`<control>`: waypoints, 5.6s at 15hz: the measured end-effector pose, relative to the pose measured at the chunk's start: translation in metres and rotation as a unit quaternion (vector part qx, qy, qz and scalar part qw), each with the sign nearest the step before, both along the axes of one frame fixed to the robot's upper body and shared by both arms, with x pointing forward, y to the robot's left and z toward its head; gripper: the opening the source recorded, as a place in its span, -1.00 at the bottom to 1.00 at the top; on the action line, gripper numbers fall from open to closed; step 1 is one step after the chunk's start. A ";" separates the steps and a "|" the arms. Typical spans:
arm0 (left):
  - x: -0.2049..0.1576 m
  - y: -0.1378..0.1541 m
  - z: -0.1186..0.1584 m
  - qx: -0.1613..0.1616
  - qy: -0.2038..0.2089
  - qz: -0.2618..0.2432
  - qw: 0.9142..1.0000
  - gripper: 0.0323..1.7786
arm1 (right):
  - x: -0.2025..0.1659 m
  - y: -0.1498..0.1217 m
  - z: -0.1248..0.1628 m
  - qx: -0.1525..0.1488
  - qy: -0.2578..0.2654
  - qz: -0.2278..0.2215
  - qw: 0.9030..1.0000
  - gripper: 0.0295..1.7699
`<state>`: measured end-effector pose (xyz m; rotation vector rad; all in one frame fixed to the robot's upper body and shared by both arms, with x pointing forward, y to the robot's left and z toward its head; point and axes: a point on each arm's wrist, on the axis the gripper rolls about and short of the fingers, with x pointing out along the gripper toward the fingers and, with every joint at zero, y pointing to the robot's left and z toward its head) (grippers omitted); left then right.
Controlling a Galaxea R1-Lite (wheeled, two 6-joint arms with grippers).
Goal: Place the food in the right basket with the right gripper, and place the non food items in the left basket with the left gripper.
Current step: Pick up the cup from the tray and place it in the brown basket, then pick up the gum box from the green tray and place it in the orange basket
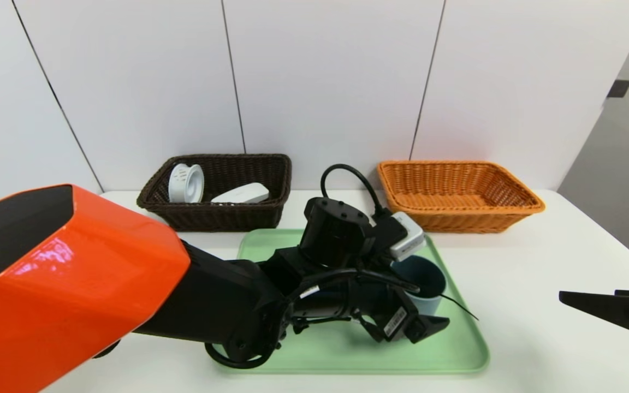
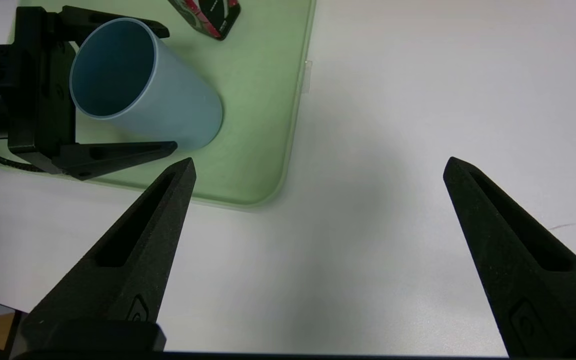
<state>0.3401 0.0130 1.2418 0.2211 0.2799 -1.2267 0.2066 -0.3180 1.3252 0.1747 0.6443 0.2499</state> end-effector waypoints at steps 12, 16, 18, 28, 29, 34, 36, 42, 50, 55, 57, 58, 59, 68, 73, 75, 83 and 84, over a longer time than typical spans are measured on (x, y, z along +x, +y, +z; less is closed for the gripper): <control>-0.001 -0.015 -0.008 -0.014 0.001 -0.006 1.000 0.30 | -0.005 -0.002 -0.003 -0.001 0.006 -0.007 1.000 0.93; -0.004 -0.009 0.012 -0.030 -0.009 0.012 0.999 0.30 | -0.008 -0.003 -0.002 -0.001 0.002 -0.009 1.000 0.93; 0.000 -0.004 0.033 -0.042 -0.033 0.058 0.997 0.30 | -0.009 -0.003 -0.002 -0.001 0.000 -0.010 1.000 0.93; 0.096 0.102 0.130 -0.062 -0.086 0.318 0.942 0.30 | -0.014 -0.004 -0.004 0.001 -0.003 -0.009 1.000 0.93; 0.105 0.117 0.133 -0.060 -0.087 0.338 0.935 0.30 | -0.014 -0.004 -0.004 0.001 -0.003 -0.009 1.000 0.93; 0.134 0.169 0.130 -0.046 -0.087 0.405 0.909 0.30 | -0.014 -0.004 -0.006 0.000 0.001 -0.009 1.000 0.93; 0.139 0.178 0.124 -0.035 -0.077 0.417 0.905 0.30 | -0.014 -0.004 -0.007 0.000 0.004 -0.009 1.000 0.93; 0.159 0.184 0.096 -0.015 -0.054 0.433 0.900 0.30 | -0.015 -0.004 -0.010 -0.001 0.008 -0.009 1.000 0.93; 0.174 0.180 0.064 0.000 -0.015 0.437 0.899 0.59 | -0.015 -0.004 -0.011 -0.001 0.011 -0.009 1.000 0.93; 0.172 0.182 0.070 -0.008 -0.017 0.441 0.897 0.75 | -0.015 -0.004 -0.011 -0.001 0.009 -0.009 1.000 0.93; 0.169 0.188 0.083 -0.019 -0.030 0.446 0.894 0.78 | -0.015 -0.004 -0.011 -0.001 0.009 -0.009 1.000 0.93; 0.165 0.193 0.092 -0.026 -0.037 0.449 0.892 0.80 | -0.015 -0.004 -0.010 -0.001 0.008 -0.009 1.000 0.93; 0.162 0.197 0.101 -0.033 -0.045 0.452 0.890 0.81 | -0.016 -0.004 -0.010 -0.001 0.007 -0.009 1.000 0.93; 0.108 0.229 0.171 -0.071 -0.058 0.473 0.876 0.88 | -0.023 -0.005 -0.007 0.001 -0.009 -0.009 1.000 0.93; 0.061 0.233 0.176 -0.085 0.025 0.481 0.872 0.89 | -0.022 -0.004 -0.004 0.002 -0.021 -0.003 1.000 0.93; 0.037 0.227 0.163 -0.074 0.053 0.469 0.879 0.90 | -0.020 -0.003 -0.003 0.002 -0.024 0.004 1.000 0.93; -0.049 0.180 0.123 -0.033 0.133 0.348 0.927 0.90 | 0.008 0.004 0.006 -0.004 -0.025 0.040 0.999 0.93; -0.054 0.176 0.122 -0.030 0.134 0.336 0.932 0.90 | 0.012 0.005 0.008 -0.004 -0.024 0.046 0.999 0.93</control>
